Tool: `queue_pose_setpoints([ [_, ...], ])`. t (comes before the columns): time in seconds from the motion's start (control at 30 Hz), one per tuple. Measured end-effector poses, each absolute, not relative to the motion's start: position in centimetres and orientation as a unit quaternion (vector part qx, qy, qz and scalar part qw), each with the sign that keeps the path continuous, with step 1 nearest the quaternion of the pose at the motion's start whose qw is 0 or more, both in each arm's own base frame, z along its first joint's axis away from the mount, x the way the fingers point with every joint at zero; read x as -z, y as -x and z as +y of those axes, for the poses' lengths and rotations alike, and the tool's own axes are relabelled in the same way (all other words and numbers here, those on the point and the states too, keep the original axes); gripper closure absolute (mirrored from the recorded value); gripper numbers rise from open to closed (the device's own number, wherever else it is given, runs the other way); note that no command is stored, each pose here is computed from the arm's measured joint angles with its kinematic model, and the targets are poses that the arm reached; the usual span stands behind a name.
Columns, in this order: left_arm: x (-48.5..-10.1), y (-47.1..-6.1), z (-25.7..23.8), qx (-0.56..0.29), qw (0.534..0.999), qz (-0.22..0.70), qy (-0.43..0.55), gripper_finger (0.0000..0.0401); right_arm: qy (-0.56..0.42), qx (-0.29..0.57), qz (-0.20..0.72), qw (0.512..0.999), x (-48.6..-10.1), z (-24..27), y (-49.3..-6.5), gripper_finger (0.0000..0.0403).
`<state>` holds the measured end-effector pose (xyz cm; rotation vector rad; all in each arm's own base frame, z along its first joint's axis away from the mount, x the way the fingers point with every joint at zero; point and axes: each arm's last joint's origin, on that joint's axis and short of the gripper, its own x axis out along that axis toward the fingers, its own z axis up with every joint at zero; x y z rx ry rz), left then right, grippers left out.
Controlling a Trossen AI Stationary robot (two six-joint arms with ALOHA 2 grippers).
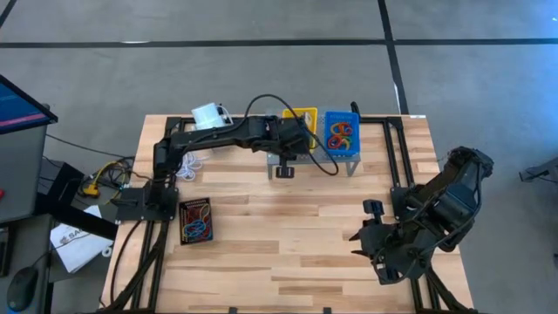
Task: Pick & Place Office Desk Supplies
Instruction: Put the yellow bin on the shelf
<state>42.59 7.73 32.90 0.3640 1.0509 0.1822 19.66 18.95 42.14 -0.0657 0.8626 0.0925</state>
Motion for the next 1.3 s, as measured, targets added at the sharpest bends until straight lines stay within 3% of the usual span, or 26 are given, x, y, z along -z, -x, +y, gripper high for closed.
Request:
queue_pose_setpoints([
  [0.43, -32.6, -40.2, 8.2, -0.103, 0.789, 0.585, -0.154, 0.0401, 0.028, -0.034, 0.419, 0.907, -42.1, 18.5, -20.1, 0.028],
  [0.8, -32.7, -40.1, 8.4, -0.106, 0.79, 0.585, -0.153, 0.0401, 0.03, -0.034, 0.42, 0.906, -42.1, 18.5, -20.1, 0.028],
  [1.03, -33.0, -41.1, 8.3, -0.08, 0.831, 0.535, -0.131, 0.0401, 0.04, -0.039, 0.419, 0.906, -42.1, 18.5, -20.1, 0.028],
  [1.3, -32.5, -41.4, 8.3, -0.076, 0.828, 0.54, -0.13, 0.0401, 0.04, -0.039, 0.419, 0.906, -42.1, 18.5, -20.1, 0.028],
])
